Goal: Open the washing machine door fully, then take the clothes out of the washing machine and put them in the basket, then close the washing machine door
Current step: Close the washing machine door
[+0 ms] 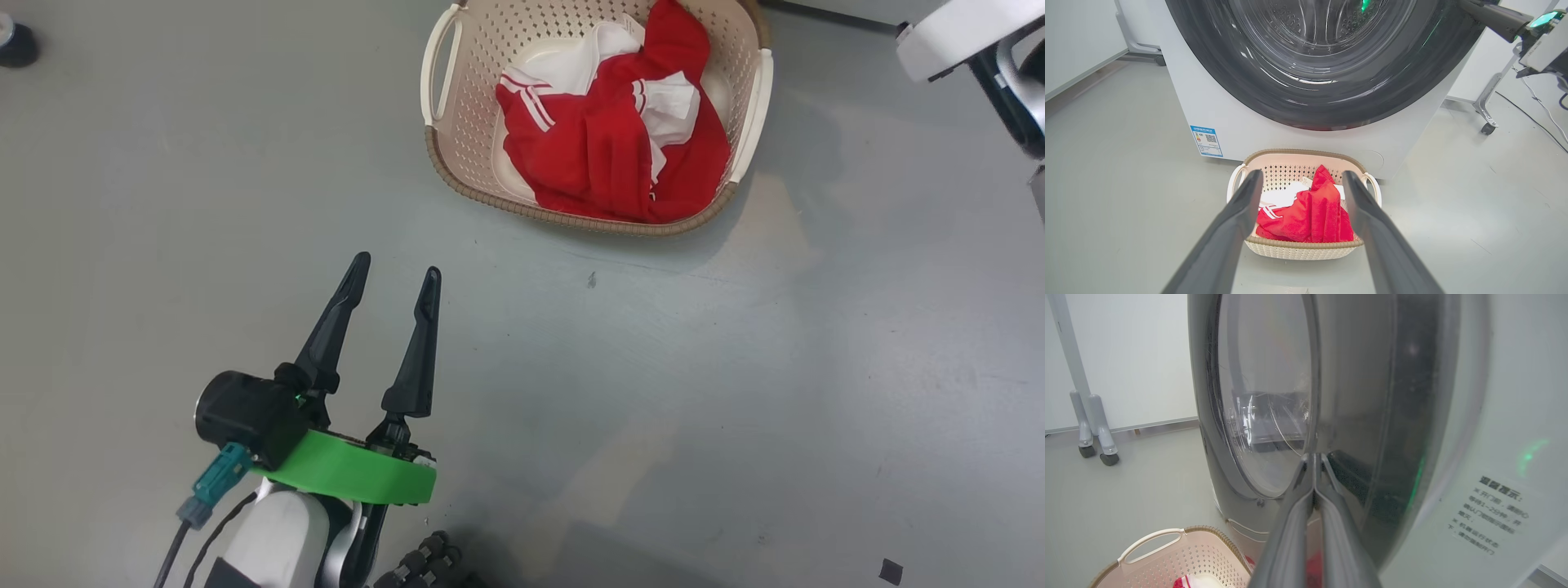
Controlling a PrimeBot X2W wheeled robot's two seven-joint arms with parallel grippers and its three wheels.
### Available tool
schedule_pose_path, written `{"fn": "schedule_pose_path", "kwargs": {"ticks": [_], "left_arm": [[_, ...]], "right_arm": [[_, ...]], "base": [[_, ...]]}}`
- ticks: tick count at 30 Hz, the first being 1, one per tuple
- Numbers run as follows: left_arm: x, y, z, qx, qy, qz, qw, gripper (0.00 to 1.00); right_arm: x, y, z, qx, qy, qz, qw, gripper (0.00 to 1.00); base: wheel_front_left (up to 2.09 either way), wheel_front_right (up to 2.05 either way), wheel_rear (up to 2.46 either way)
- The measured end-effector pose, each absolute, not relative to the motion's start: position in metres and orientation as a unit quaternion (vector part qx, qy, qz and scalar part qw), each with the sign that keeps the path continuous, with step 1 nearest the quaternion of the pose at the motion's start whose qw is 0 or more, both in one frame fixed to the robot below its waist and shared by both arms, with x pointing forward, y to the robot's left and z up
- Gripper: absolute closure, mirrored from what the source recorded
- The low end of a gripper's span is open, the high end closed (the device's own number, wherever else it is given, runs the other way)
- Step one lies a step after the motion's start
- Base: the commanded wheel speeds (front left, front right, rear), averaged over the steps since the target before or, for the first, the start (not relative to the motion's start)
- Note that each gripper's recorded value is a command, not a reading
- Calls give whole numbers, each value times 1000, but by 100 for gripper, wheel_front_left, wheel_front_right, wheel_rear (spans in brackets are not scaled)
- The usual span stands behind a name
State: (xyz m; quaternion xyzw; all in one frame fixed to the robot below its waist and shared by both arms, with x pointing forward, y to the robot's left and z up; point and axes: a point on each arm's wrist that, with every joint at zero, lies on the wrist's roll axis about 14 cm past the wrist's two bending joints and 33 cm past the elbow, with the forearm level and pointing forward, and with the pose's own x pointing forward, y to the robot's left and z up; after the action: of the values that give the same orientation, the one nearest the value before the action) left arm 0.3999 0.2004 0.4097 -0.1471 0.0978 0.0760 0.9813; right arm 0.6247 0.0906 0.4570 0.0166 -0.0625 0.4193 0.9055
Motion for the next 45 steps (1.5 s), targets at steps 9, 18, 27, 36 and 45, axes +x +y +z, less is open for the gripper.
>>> {"fn": "schedule_pose_path", "kwargs": {"ticks": [9,18,27,36,45], "left_arm": [[397,197,406,-147,106,75,981,0],[397,196,404,-148,110,79,980,0],[407,207,417,-139,85,89,983,0],[410,219,431,-110,63,94,988,0],[414,215,451,-91,33,78,992,0]], "right_arm": [[666,77,475,23,-79,374,924,100],[676,87,476,33,-75,367,927,100],[661,94,469,44,-60,378,923,100],[622,84,441,81,-6,373,924,100],[585,35,417,81,56,330,939,100]], "base": [[0,0,0],[0,0,0],[0,0,0],[0,0,0],[0,0,0]]}}
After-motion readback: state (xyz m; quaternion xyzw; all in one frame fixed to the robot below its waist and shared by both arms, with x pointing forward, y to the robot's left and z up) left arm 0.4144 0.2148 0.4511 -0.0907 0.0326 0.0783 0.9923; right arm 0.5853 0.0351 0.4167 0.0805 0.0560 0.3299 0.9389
